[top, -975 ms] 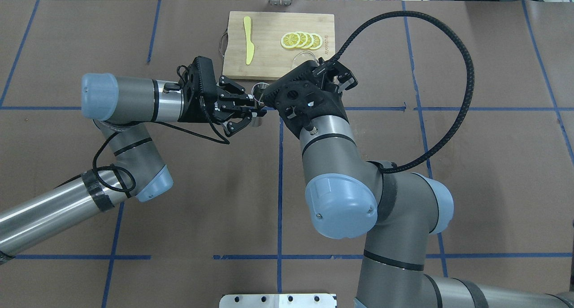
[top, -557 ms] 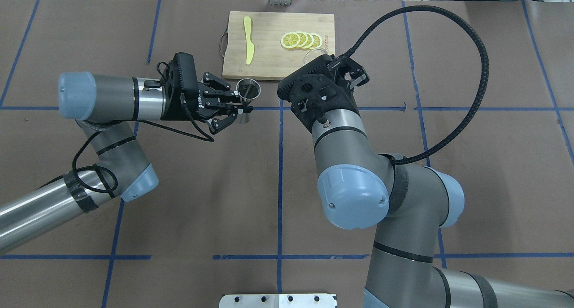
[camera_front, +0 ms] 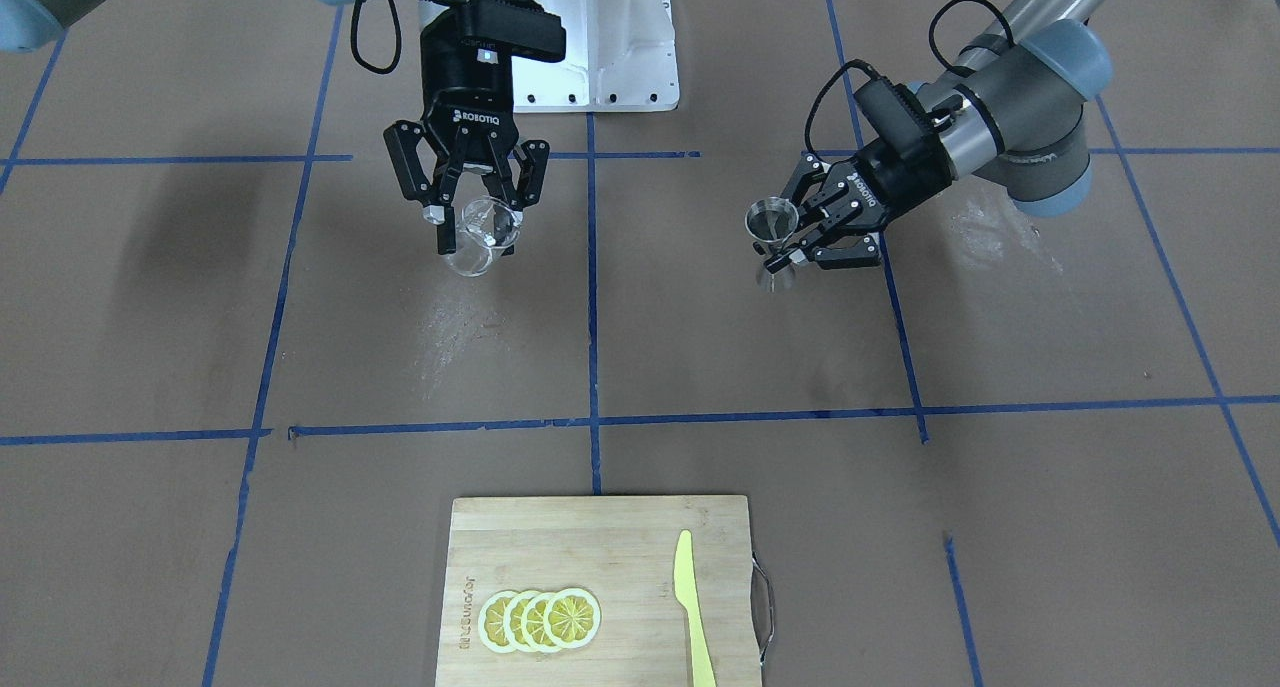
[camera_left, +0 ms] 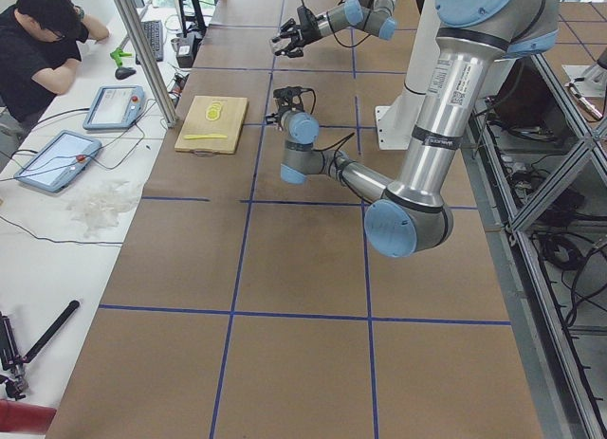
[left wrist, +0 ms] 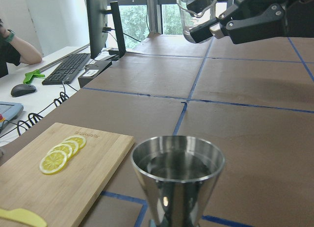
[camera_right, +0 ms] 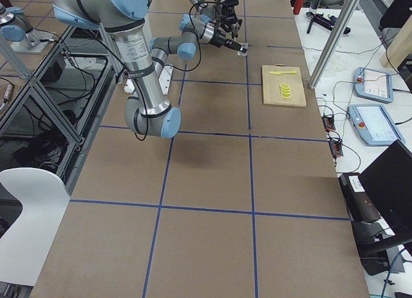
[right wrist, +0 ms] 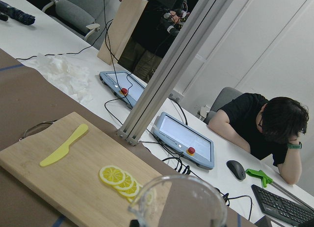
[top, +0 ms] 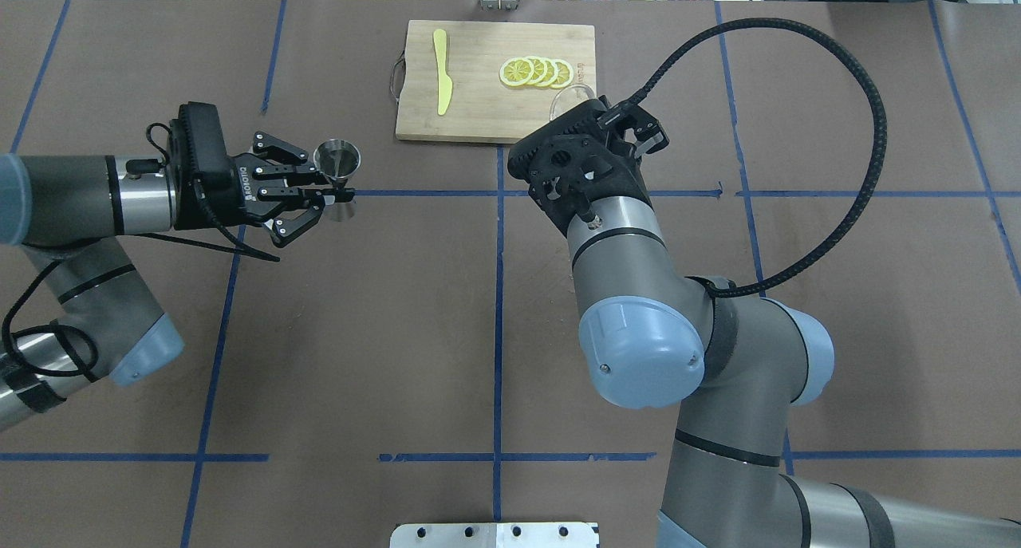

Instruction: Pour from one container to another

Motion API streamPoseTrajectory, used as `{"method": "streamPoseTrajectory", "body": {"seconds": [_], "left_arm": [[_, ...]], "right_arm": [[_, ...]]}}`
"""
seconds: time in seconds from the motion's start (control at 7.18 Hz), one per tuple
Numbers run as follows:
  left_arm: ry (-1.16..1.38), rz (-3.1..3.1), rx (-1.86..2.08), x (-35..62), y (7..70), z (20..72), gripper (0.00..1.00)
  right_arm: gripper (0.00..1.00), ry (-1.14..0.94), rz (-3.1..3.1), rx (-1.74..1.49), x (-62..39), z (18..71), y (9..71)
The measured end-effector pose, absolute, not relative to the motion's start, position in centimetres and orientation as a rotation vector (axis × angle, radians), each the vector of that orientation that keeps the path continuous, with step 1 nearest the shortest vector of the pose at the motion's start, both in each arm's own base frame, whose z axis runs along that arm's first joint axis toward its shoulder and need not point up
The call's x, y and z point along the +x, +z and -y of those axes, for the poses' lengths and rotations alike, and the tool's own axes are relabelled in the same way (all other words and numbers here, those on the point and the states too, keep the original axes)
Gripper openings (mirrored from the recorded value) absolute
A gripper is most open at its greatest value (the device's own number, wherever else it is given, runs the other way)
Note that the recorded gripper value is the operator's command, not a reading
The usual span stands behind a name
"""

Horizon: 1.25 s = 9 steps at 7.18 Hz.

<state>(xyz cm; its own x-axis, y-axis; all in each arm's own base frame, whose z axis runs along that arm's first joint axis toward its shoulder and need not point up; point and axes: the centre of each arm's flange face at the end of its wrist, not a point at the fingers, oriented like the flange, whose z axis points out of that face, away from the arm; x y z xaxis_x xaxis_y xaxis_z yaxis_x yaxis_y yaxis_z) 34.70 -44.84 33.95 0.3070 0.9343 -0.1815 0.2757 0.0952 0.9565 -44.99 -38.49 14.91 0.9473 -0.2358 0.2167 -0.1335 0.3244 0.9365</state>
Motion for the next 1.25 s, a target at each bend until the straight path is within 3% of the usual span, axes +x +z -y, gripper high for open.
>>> {"method": "streamPoseTrajectory", "body": {"seconds": [0.84,1.25], "left_arm": [[0.276,-1.19,1.429,21.5,47.4,36.6,0.0],[0.138,-1.248,1.348,19.3,49.3,34.6,0.0]], "right_arm": [[0.0,-0.035,0.332,1.277,-44.4,38.3,16.5],[0.0,-0.035,0.332,1.278,-44.4,38.3,16.4]]}}
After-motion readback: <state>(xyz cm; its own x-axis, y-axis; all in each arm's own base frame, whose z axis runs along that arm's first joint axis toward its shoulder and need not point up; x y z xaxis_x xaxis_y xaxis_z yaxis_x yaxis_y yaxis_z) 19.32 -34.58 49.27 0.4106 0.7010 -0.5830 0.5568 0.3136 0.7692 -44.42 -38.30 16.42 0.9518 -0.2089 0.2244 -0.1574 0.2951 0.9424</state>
